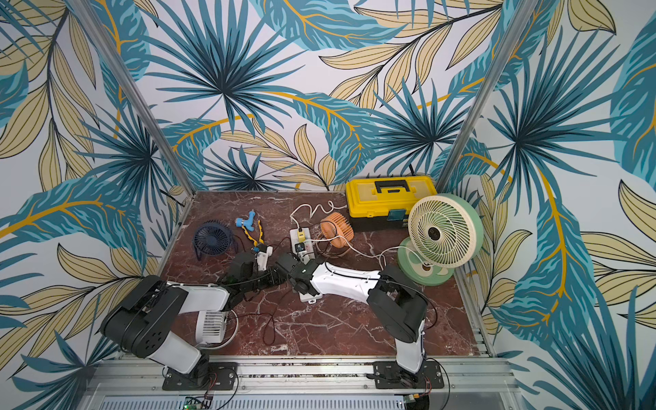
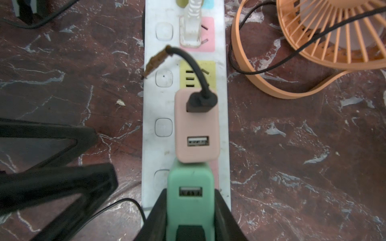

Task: Unplug the desk fan from the power strip
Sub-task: Remove the plug from the socket.

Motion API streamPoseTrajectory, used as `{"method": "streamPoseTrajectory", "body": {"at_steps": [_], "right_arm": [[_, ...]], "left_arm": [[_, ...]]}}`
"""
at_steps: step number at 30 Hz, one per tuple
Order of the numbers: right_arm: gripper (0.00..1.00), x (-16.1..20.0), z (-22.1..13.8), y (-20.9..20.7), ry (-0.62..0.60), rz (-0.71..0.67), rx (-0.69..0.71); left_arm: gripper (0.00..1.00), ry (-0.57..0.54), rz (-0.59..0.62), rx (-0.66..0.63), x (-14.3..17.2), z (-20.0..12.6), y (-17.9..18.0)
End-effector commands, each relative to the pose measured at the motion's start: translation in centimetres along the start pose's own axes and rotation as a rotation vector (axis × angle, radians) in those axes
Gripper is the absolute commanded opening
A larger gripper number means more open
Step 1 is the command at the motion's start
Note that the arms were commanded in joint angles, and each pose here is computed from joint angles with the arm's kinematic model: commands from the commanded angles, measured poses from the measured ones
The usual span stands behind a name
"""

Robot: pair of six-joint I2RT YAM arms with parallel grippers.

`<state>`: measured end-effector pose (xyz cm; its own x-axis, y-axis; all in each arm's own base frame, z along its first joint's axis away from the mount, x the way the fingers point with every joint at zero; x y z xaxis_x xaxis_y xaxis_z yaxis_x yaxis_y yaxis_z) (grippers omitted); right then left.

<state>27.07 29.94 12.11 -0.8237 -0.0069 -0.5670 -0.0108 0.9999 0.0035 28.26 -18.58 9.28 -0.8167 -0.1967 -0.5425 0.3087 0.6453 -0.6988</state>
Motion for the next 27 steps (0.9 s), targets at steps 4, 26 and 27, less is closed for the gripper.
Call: {"method": "streamPoseTrajectory", "body": {"at_steps": [4,26,27], "right_arm": [[0.12,0.7,0.5,-0.7,0.001,-0.006,0.022],[0.12,1.0,0.8,-0.5,0.012,0.011,-0.002],[0.12,1.0,0.7,-0.5,0.011,0.012,-0.003]], "left_arm": [[0.54,-0.022,0.028,0.076,-1.4,1.3,-1.6],[0.28,0.075,-0.009,0.04,0.0,4.1,-0.4],[0.27,0.08,-0.01,0.031,0.1,4.2,-0.3]]}}
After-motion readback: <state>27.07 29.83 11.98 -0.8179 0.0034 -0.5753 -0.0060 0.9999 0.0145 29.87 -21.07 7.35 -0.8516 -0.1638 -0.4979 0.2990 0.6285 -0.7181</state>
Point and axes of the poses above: each gripper's point midway between its finger pads, its own z axis out along the fingers, its own y axis along the line the jaws close on, x = y × z, the point moved 6 cm from there along -z, back along the fingers, and after that the axes turned 10 degrees about z, right-handed, at the moved point
